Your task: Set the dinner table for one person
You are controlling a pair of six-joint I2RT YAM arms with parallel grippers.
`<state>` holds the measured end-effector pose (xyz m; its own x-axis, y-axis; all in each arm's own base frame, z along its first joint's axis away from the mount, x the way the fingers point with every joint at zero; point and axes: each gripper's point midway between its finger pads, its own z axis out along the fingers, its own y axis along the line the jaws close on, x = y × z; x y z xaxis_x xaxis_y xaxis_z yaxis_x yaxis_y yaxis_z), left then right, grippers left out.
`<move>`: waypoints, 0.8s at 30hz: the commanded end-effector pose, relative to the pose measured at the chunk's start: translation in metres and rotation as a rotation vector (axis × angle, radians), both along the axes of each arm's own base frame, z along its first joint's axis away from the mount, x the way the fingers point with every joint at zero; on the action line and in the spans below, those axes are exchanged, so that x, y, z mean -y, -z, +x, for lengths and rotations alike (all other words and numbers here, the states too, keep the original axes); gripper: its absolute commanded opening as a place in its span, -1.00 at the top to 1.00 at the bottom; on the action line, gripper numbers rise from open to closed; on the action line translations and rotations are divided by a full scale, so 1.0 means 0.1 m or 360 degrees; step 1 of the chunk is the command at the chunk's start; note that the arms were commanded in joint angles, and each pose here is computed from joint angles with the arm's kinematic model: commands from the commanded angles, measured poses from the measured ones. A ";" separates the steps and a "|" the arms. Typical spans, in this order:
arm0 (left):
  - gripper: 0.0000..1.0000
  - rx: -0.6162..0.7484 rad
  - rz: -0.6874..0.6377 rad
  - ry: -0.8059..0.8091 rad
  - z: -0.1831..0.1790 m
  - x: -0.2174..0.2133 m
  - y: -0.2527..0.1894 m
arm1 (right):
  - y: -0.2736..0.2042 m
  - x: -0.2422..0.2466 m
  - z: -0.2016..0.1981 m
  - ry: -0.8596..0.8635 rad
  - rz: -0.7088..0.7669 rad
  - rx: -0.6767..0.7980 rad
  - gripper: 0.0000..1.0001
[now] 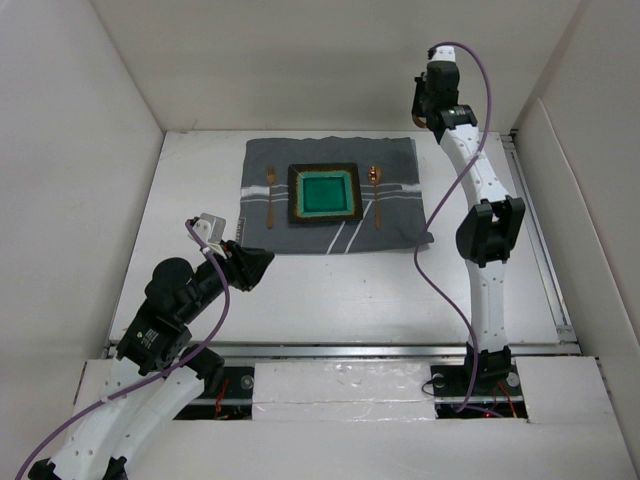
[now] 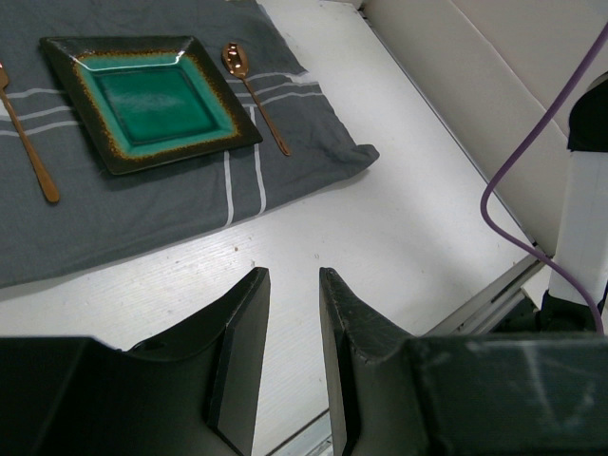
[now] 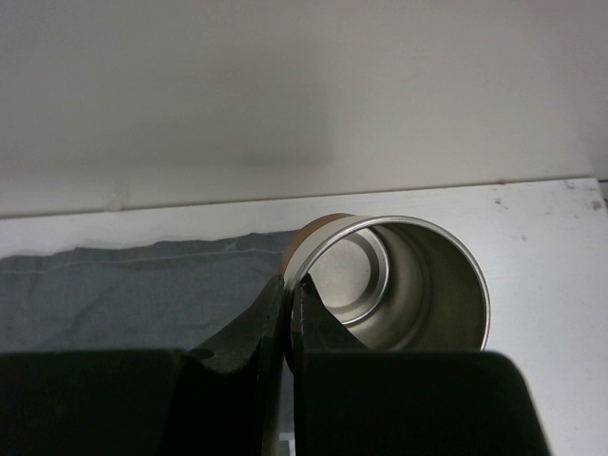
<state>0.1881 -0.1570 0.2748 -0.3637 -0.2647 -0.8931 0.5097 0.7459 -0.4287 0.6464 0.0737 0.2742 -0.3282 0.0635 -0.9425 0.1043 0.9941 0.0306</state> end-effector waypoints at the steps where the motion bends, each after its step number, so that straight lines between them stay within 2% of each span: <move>1: 0.50 0.0033 -0.0008 -0.0047 0.07 -0.03 -0.05 | 0.41 -0.32 0.02 -0.0134 -0.0138 -0.0162 1.00; 9: 0.50 0.0009 0.0006 -0.0066 0.09 -0.04 0.00 | 0.59 -0.60 0.21 -0.0236 -0.0111 -0.0107 1.00; 14: 0.50 0.0022 0.0003 -0.0076 0.11 -0.04 -0.03 | 0.82 -0.76 0.20 -0.0295 -0.0107 -0.0159 1.00; 21: 0.50 0.0008 0.0008 -0.0074 0.10 -0.04 -0.01 | 1.21 -0.72 0.25 -0.0257 -0.0148 -0.0244 1.00; 24: 0.50 0.0016 0.0003 -0.0056 0.10 -0.02 -0.02 | 1.17 -0.73 0.28 -0.0255 -0.0146 -0.0232 0.98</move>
